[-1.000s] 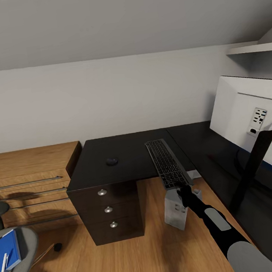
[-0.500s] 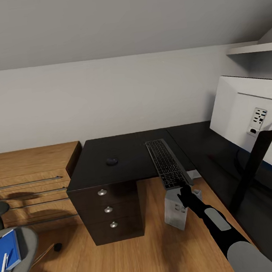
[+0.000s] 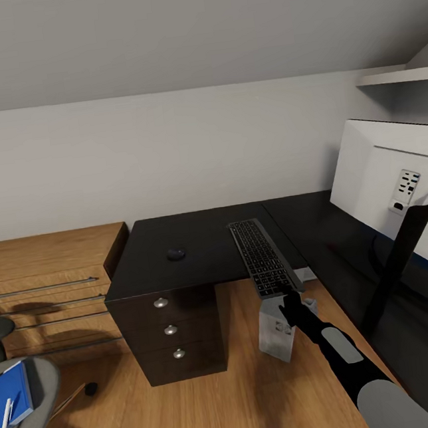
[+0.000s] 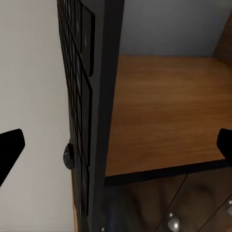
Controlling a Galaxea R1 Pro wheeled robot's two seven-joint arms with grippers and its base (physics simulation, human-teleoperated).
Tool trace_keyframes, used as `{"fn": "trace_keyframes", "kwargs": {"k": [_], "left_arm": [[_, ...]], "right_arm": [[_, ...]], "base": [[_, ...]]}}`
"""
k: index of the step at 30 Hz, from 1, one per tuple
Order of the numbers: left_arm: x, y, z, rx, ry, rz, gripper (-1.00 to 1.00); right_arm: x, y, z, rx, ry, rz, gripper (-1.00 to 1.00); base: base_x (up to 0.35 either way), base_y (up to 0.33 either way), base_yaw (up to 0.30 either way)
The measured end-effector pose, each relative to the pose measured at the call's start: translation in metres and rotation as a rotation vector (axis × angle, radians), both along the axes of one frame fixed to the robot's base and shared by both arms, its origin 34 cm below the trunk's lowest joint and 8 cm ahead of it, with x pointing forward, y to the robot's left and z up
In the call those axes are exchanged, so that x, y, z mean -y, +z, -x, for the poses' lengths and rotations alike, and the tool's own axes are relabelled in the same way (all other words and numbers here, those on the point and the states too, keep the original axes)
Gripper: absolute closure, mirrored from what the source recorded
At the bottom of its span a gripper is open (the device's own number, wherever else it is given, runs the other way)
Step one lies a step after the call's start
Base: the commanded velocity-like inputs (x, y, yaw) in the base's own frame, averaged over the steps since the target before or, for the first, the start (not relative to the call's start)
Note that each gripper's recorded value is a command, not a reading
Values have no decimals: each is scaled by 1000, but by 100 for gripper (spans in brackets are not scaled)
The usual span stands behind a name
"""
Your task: In the bedroom, organize the workspace by keeping the computer under the desk, ensuring the monitor is on the desk, placing the keyboard on the desk next to the monitor, placing the mouse on the desk next to the keyboard, moving the folder from the swivel chair onto the desk next to the mouse, stacking the notebook on top of the folder with the pen on top of the notebook, and positioning the swivel chair next to the desk.
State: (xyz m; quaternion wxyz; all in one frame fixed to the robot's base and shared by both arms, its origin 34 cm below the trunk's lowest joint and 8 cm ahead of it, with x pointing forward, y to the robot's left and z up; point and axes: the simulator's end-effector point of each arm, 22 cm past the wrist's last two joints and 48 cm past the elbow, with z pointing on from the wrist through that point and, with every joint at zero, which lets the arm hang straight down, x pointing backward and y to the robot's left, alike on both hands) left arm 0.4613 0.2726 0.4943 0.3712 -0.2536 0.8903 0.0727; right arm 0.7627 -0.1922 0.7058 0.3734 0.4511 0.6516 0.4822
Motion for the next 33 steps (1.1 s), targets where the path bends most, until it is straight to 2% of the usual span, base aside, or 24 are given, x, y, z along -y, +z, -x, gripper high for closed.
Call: {"fn": "trace_keyframes", "kwargs": {"k": [12,27,33], "left_arm": [[-1,0,0,2,-2,-2,-100],[0,27,-2,0,-4,-2,-100],[-1,27,-2,0,-3,-2,-100]], "right_arm": [[-1,0,0,1,2,1,-100],[-1,27,-2,0,2,1,-100],[-1,27,-2,1,1,1,-100]], "base": [[0,0,0],[0,0,0],[0,0,0]]}}
